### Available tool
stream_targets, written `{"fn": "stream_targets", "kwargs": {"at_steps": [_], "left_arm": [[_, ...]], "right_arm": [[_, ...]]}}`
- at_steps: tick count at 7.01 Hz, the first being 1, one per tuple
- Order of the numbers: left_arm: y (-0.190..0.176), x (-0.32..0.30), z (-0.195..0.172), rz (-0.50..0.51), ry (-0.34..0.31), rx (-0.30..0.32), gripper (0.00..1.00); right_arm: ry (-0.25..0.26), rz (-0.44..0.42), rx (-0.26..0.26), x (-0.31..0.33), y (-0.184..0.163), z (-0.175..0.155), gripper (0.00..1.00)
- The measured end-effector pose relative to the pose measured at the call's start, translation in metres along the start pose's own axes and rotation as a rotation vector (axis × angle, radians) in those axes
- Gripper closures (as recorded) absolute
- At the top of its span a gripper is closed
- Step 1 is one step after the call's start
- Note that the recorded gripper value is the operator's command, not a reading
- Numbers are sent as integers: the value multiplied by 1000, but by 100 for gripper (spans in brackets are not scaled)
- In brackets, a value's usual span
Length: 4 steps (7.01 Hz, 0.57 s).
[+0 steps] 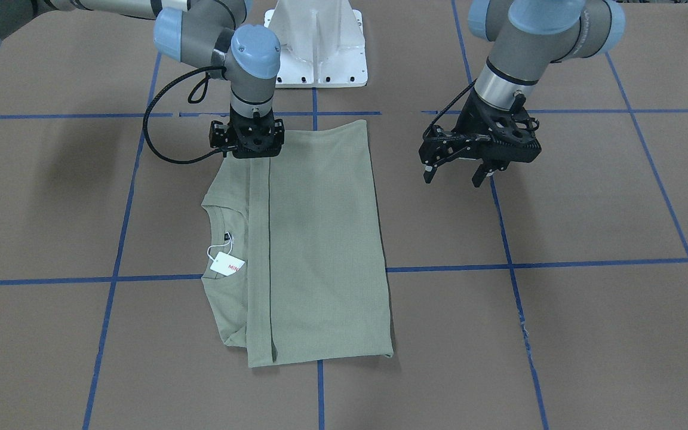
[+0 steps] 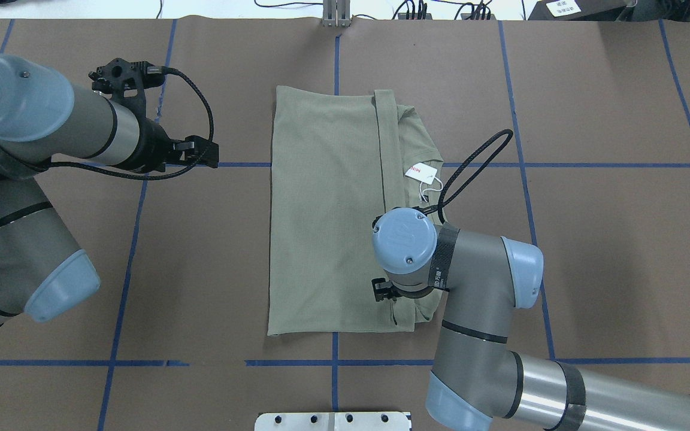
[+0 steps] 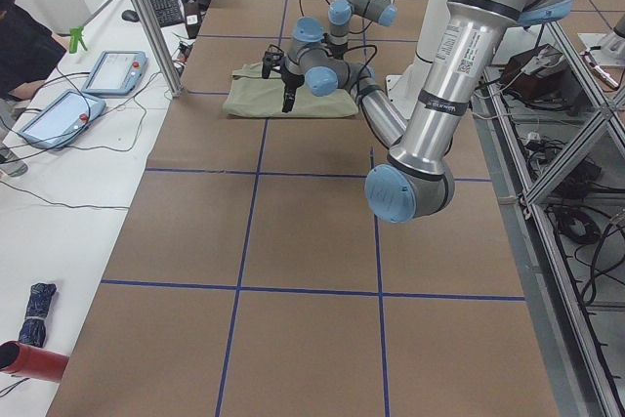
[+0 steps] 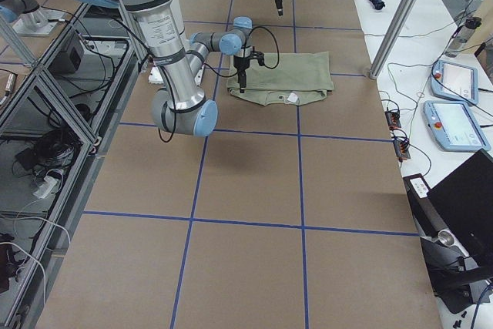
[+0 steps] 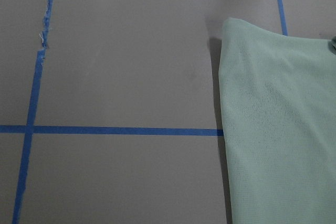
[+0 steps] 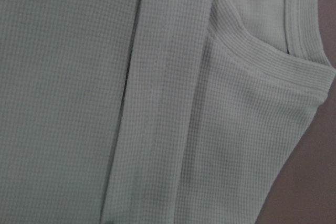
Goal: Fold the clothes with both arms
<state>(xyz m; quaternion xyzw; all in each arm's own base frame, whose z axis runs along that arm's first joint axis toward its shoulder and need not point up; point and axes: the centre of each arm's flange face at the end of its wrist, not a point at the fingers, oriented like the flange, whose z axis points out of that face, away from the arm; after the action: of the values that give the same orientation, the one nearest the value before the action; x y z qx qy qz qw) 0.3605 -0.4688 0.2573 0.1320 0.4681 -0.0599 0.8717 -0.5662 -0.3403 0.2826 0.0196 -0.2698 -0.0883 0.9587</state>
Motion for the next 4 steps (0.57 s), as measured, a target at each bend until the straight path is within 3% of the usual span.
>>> {"fn": "stream_targets", "kwargs": {"at_steps": [4], "left_arm": [[1,-2,2,5,-4,-3,0]], "right_arm": [[-10,-16,5,-5,-4,-2,0]]}}
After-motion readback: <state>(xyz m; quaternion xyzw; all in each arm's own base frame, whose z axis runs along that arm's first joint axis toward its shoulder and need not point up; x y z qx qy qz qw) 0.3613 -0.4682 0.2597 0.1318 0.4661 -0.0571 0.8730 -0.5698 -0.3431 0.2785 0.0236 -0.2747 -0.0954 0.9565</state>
